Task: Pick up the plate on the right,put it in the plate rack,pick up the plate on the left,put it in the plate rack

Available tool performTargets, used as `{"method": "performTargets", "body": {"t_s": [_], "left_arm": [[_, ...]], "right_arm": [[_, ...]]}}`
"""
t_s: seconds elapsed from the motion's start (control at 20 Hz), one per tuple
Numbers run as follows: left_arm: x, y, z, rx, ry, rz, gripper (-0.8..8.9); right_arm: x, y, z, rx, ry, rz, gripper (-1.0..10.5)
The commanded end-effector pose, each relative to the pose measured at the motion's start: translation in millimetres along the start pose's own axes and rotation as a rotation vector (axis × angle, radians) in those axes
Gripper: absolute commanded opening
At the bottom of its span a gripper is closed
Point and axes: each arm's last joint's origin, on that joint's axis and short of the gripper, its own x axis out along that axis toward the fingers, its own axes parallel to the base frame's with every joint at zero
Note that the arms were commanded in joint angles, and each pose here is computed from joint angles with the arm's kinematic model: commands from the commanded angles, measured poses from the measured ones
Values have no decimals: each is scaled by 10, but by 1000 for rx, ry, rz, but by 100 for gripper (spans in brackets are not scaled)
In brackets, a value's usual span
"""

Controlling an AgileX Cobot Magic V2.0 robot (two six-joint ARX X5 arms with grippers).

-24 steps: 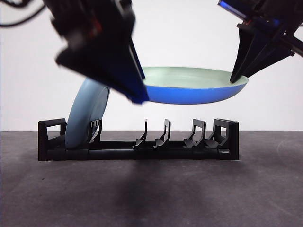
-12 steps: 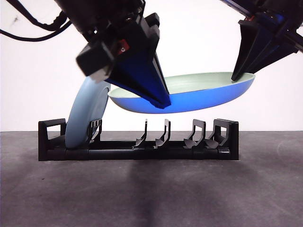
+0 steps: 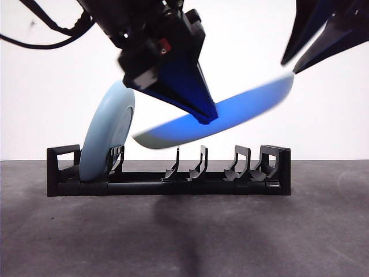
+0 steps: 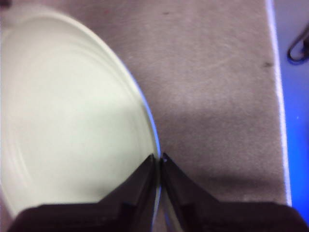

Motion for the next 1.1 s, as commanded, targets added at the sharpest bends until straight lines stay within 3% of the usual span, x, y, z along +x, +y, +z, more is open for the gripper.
{"method": "performTargets", "body": {"t_s": [0.05,0.25,0.4,0.6,0.8,1.1], "left_arm": [[7,42,51,-129,-60,21,-7],[18,234,126,-398,-270,-12,-7],[12,545,105,-597,-455,11,-7],[-60,1132,-48,-839,-655,-3,-8],[-63,1711,-179,-960,-732,-8,-8],[172,1973,-294,-1070,-715,-57,-8]], "right_arm": [[-151,-11,19,-2,-78,-23,251],[-556,0,36,-17,-337,-228,249],[-848,39,-14,-11,-500,-344,248],[-1015,87,-86,-17,-566,-353,248],[-1025,91,-99,-17,-564,-351,248],[-1020,87,-108,-15,-553,-354,247]]}}
